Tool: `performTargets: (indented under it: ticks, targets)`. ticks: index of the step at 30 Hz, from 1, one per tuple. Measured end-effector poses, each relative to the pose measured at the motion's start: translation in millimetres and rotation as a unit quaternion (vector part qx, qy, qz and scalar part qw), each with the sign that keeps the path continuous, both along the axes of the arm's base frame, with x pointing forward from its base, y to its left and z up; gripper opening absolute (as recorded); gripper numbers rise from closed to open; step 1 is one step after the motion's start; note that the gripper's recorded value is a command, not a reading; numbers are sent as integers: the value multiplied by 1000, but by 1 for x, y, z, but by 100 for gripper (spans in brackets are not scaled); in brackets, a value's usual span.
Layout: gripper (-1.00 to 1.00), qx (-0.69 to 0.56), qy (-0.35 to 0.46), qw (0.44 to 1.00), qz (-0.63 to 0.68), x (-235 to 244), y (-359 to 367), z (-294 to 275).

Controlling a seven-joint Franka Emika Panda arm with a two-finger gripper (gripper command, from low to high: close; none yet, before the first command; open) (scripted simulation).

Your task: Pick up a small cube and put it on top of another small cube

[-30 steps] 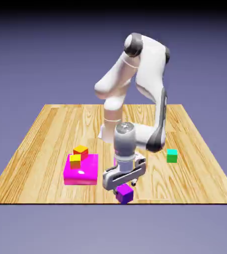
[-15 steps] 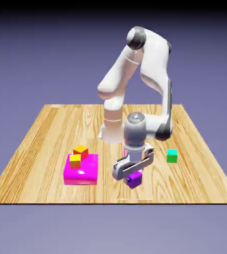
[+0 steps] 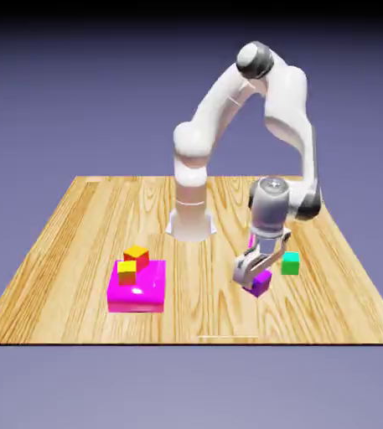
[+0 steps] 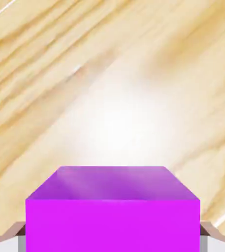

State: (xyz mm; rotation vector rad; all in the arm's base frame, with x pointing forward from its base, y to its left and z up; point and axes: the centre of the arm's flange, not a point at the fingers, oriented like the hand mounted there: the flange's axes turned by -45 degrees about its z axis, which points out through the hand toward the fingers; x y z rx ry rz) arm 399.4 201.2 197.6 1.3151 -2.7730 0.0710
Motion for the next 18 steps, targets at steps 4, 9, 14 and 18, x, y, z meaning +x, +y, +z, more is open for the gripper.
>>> performTargets:
  ticks: [4,9,14,18]
  targets:
    - [-100,-1,-2,1000,25,-24,21,6]
    - [-100,3,-8,998,58,-56,45,16]
    - [-100,12,-14,996,91,-89,67,27]
    - [-100,23,-19,993,118,-117,82,37]
